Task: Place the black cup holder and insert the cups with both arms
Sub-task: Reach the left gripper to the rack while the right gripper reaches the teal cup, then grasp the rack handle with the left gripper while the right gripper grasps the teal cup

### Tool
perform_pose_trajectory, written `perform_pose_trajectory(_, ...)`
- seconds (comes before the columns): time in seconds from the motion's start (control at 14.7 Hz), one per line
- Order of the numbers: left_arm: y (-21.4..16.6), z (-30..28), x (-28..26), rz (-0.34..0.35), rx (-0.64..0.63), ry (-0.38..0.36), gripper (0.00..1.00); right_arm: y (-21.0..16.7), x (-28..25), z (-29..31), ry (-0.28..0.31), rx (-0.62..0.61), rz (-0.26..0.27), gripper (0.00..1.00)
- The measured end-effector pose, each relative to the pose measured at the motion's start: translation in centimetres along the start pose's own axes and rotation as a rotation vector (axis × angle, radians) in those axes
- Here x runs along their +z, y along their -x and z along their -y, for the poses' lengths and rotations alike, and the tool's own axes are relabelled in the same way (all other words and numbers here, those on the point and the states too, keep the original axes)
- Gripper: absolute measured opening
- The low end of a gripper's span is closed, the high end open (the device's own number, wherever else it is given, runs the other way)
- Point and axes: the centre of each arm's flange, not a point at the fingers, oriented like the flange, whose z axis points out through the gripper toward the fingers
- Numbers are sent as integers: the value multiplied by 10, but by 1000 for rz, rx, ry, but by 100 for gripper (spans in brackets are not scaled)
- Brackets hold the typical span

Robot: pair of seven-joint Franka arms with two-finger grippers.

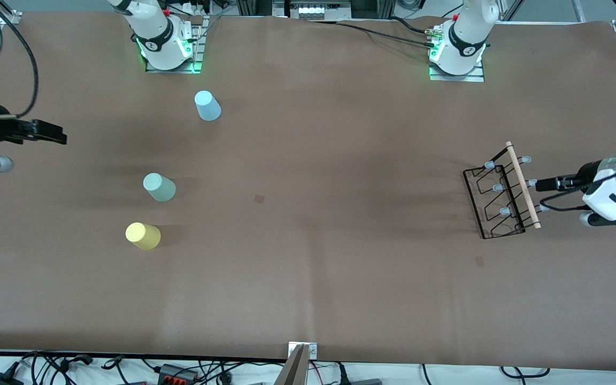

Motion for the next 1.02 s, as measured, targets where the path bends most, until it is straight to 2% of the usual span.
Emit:
perform_pose_trajectory(0.2,-2,-4,32,-23,-9,35,100,-12,52,11,4,-20,-68,100)
perform_pose_trajectory(0.41,0,-9,61,-31,-5,39,100,-8,106,26,10,-45,-139,100)
perform_pose_trajectory(0.54,3,-11,74,-17,-3,39,94,-5,138,38,13,-65,-199,100)
perform_pose_trajectory(0.75,5,-12,80,-5,-1,39,65,0,182,54,16,-94,-250,100)
perform_pose_trajectory(0.82,6,-12,81,-2,0,39,58,1,189,60,16,-102,-254,100)
perform_pose_trajectory(0.88,6,-13,82,0,1,39,58,1,193,67,16,-106,-259,100)
perform_pose_trajectory(1.02,7,-14,80,-2,3,39,42,-2,200,77,15,-114,-270,100)
